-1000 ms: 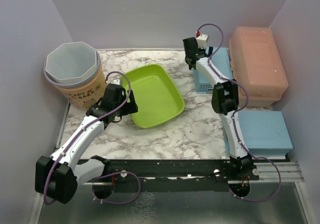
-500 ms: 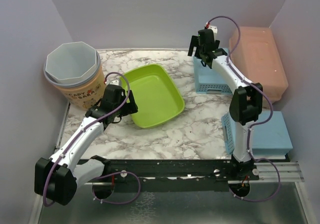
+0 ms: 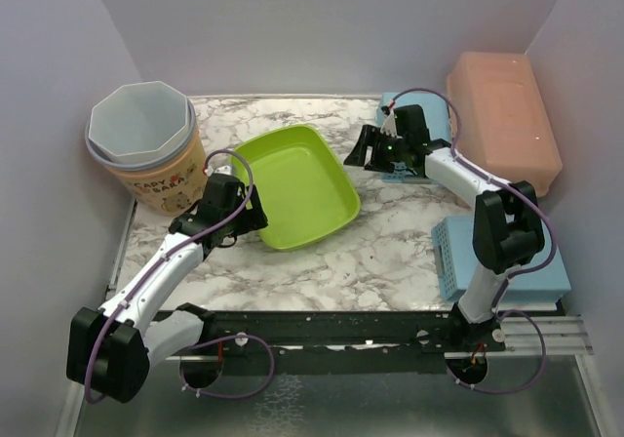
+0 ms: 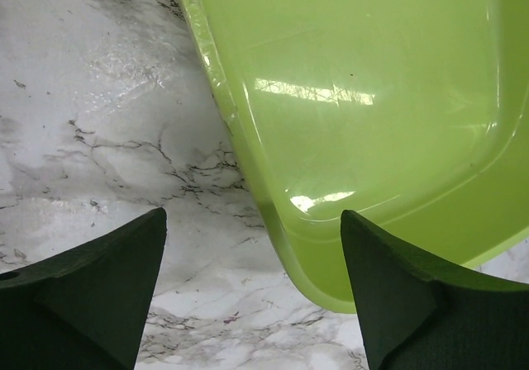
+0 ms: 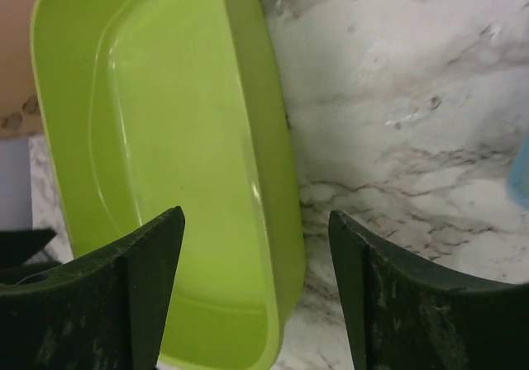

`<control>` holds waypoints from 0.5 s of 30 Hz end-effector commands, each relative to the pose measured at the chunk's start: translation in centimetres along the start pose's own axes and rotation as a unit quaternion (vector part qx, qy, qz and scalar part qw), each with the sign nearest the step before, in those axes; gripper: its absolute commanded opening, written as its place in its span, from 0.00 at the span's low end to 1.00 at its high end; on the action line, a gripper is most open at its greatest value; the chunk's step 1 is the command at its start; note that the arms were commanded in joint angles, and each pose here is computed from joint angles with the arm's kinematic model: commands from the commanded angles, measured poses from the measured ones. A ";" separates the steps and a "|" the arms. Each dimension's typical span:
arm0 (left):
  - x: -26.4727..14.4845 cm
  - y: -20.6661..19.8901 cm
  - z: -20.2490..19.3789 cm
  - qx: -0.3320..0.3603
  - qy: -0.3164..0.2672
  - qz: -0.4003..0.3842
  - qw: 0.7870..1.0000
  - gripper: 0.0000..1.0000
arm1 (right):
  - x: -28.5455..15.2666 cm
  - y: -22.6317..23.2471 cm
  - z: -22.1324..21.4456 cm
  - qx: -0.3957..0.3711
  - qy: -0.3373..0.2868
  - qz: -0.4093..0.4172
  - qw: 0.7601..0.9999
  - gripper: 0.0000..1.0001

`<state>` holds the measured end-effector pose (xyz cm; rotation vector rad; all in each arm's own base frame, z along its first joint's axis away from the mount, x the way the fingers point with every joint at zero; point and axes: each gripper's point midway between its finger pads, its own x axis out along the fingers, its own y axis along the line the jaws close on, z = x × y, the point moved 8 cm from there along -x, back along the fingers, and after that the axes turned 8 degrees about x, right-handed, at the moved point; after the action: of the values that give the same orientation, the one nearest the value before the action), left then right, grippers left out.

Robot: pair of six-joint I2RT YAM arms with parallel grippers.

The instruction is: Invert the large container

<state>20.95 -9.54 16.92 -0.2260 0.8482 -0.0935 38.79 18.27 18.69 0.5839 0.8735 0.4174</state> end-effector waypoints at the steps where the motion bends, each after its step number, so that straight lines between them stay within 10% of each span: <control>1: 0.0 0.1 -0.1 -0.011 -0.016 -0.004 1.000 0.87 | -0.4 1.0 -2.3 0.006 0.078 0.079 0.994 0.73; 15: 0.5 0.0 -0.3 -0.012 -0.009 -0.006 1.000 0.87 | 0.0 -1.1 -6.1 0.041 0.143 0.082 0.986 0.63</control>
<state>20.81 -9.56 16.32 -0.2432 0.8422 -0.0890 34.82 19.01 15.84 0.6615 1.0764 0.6004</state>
